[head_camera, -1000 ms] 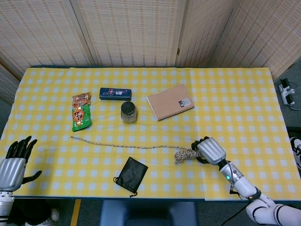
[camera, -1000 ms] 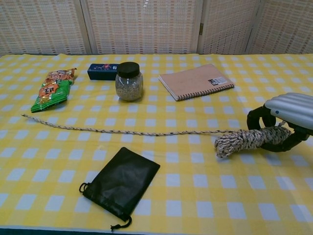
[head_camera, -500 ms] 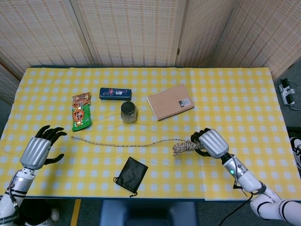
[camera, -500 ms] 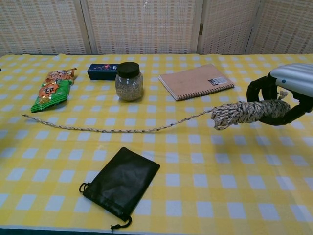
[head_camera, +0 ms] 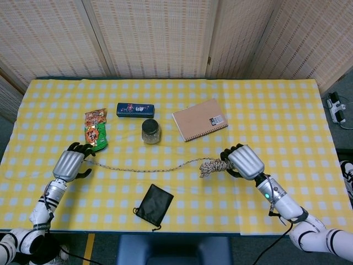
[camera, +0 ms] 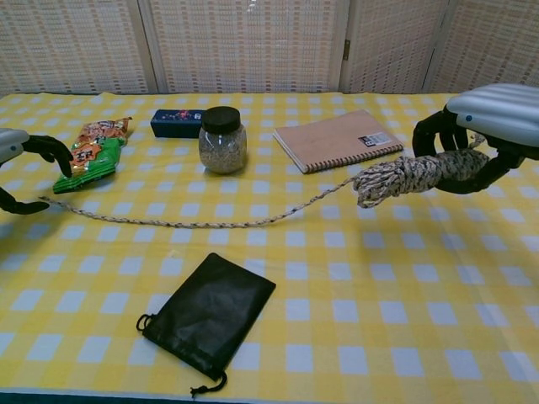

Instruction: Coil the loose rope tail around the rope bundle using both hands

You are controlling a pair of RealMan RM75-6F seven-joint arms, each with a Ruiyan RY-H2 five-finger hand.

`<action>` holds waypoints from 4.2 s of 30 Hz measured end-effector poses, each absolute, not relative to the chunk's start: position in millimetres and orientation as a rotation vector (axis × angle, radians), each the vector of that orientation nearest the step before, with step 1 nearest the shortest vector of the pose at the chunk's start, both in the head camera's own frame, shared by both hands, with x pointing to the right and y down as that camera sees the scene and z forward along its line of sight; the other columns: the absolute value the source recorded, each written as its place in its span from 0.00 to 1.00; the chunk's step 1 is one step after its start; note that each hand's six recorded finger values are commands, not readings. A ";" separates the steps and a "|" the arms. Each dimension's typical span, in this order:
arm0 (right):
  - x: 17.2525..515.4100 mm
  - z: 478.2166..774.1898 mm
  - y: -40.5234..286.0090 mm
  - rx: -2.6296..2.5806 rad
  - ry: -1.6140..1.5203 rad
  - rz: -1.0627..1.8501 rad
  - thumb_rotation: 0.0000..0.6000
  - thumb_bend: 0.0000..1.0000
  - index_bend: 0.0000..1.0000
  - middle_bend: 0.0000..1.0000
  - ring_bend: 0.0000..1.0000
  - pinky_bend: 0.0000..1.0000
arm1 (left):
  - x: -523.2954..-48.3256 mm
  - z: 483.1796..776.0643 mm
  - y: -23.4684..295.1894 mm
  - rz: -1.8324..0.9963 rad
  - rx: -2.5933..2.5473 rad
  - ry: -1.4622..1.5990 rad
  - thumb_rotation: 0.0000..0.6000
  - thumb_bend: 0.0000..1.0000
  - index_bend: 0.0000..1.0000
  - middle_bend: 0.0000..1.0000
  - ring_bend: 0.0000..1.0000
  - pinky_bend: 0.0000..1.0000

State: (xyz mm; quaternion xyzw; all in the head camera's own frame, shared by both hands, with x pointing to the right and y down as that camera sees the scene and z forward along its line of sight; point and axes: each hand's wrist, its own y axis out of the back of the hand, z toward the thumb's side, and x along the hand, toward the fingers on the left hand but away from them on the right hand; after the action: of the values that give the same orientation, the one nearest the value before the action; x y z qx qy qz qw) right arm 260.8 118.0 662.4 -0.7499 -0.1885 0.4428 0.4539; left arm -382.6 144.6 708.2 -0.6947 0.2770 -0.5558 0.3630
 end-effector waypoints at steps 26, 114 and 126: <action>259.4 663.7 102.9 -1.813 -0.475 1.152 1.00 0.56 0.72 0.61 0.58 0.48 | -371.8 741.6 148.3 -1.440 -1.751 0.691 1.00 0.44 0.50 0.05 0.00 0.00; 96.6 632.8 168.8 -2.407 -0.503 0.779 1.00 0.59 0.81 0.66 0.68 0.58 | -204.0 502.9 73.3 -0.671 -1.793 0.890 1.00 0.52 0.68 0.56 0.45 0.25; 54.6 643.8 161.8 -2.541 -0.626 0.834 1.00 0.61 0.82 0.67 0.70 0.61 | -166.3 484.1 100.8 -0.548 -1.926 0.855 1.00 0.52 0.68 0.56 0.45 0.24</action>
State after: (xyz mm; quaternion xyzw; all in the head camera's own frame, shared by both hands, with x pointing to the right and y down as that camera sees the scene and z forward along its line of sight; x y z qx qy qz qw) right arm 54.6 161.8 643.8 -0.9072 -0.2234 0.2979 0.1960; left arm -166.3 100.8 484.1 -0.7836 0.3481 -0.2229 0.4637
